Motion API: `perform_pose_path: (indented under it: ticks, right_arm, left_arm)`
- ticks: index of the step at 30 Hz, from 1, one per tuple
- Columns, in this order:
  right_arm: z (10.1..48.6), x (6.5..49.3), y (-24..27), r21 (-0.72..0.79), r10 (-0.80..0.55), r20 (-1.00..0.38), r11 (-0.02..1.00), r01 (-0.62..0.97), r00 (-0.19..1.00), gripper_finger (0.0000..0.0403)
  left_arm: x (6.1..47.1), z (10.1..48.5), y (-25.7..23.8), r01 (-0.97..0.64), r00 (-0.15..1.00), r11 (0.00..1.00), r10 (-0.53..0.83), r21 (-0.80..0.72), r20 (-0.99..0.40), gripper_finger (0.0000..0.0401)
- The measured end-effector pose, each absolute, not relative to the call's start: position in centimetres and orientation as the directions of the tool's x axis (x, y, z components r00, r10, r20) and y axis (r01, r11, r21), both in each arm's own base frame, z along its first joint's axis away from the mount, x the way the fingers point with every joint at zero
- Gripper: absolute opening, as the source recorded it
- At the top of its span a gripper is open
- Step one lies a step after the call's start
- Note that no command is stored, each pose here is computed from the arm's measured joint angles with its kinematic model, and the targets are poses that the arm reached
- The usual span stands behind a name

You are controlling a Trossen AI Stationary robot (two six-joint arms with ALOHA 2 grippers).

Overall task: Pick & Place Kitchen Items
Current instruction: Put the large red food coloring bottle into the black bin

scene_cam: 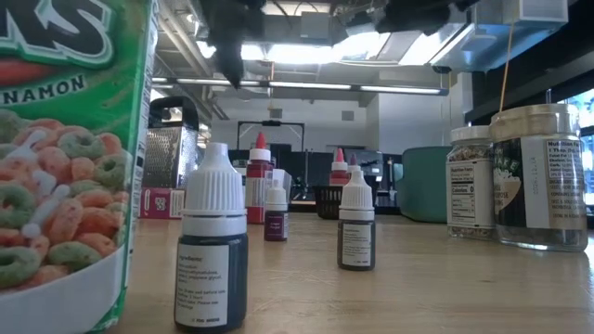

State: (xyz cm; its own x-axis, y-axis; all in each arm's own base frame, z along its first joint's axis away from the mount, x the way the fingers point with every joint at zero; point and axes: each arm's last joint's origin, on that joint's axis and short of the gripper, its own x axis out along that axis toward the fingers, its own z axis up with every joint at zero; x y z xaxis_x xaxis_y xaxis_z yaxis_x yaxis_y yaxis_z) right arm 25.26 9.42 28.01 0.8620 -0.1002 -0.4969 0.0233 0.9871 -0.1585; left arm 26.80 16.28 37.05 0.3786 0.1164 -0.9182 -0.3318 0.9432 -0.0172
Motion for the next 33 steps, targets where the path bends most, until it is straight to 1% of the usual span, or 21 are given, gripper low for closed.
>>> perform_pose_path:
  ticks: [3,6,9,12,17,20,25,29,33]
  right_arm:
    - [28.4,26.1,8.2,-0.108,-0.073,-0.466,0.994,0.025,0.882,0.0216]
    - [28.9,26.8,6.9,-0.088,-0.038,-0.429,0.996,0.0,0.903,0.0216]
    - [29.1,27.5,5.9,-0.077,-0.024,-0.391,0.997,-0.007,0.92,0.0216]
    - [29.0,27.8,5.4,-0.069,-0.011,-0.394,0.997,-0.017,0.919,0.0216]
    - [28.6,28.1,5.5,-0.067,-0.002,-0.408,0.997,-0.027,0.913,0.0216]
    - [28.6,28.0,5.7,-0.066,0.004,-0.41,0.997,-0.034,0.912,0.0216]
    - [28.7,28.0,6.0,-0.064,0.013,-0.399,0.997,-0.042,0.917,0.0216]
    - [28.8,28.1,6.0,-0.061,0.014,-0.389,0.997,-0.041,0.921,0.0216]
    - [28.8,28.1,6.0,-0.064,0.014,-0.389,0.997,-0.042,0.921,0.0216]
  left_arm:
    - [25.7,38.6,14.5,-0.343,0.402,0.939,0.117,-0.031,-0.908,0.0231]
    - [25.0,39.9,12.6,-0.321,0.445,0.947,0.122,-0.031,-0.887,0.0231]
    - [24.8,40.8,10.5,-0.258,0.494,0.966,0.11,-0.025,-0.862,0.0231]
    - [25.0,40.3,8.6,-0.191,0.55,0.982,0.096,-0.012,-0.83,0.023]
    - [24.7,36.5,5.6,-0.075,0.585,0.997,0.046,0.002,-0.81,0.0231]
    - [24.4,33.6,4.1,-0.039,0.634,0.999,0.027,0.003,-0.773,0.023]
    - [24.4,28.3,2.4,-0.025,0.762,0.999,0.032,0.02,-0.647,0.0229]
    - [24.0,23.9,1.8,-0.065,0.779,0.995,0.099,0.077,-0.619,0.023]
    - [23.5,21.6,1.7,-0.092,0.793,0.992,0.128,0.09,-0.596,0.0228]
